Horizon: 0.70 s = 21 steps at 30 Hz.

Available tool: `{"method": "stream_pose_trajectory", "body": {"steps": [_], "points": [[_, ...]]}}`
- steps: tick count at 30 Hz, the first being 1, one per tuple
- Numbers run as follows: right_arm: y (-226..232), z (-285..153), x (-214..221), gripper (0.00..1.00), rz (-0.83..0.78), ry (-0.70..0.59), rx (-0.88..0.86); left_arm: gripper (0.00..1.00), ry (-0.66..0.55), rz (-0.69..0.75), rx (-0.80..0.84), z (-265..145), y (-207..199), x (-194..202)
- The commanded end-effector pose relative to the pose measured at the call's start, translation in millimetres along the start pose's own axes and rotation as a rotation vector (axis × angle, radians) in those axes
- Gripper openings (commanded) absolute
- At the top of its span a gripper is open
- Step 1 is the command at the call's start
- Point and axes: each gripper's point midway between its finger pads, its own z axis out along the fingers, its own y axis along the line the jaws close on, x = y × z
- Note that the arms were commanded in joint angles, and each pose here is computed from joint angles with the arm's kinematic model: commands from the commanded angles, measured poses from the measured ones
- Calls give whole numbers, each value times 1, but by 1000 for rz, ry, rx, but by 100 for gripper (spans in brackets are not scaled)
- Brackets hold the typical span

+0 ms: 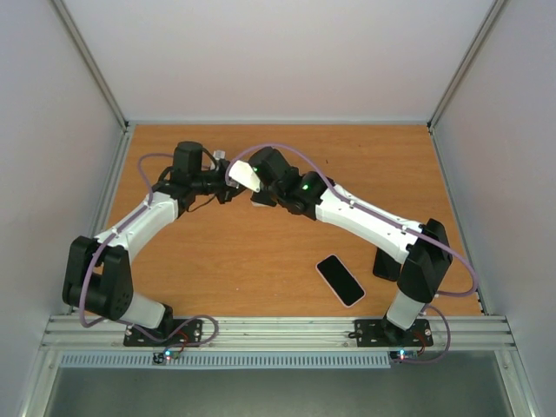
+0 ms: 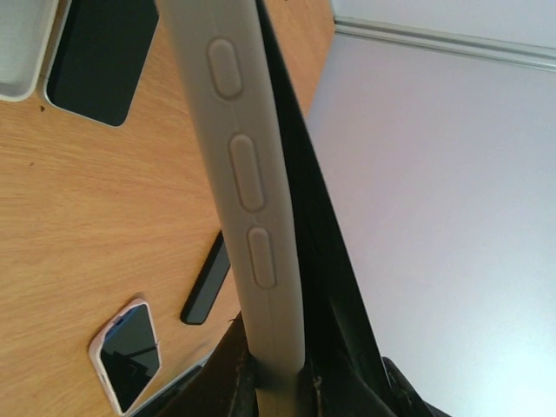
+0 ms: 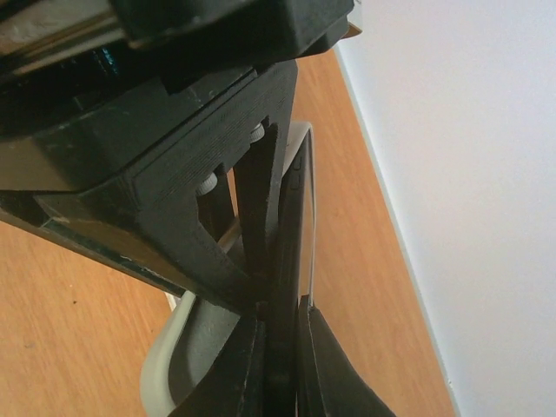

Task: Take the phone out of the phone case
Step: Remove the phone case from the phone.

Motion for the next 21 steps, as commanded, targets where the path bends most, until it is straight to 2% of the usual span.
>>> {"method": "stream_pose_trajectory", "body": {"steps": [1,8,21], "points": [[-40,-12,-7,1,51,-9,97,0,4,197,-50,-4,9,6],[-61,-18,-6,1,81,-9,126,0,22,260,-120,-2,30,6],[-92,-28,0,1,140,-8,179,0,0,255,-200,-3,56,1]]}}
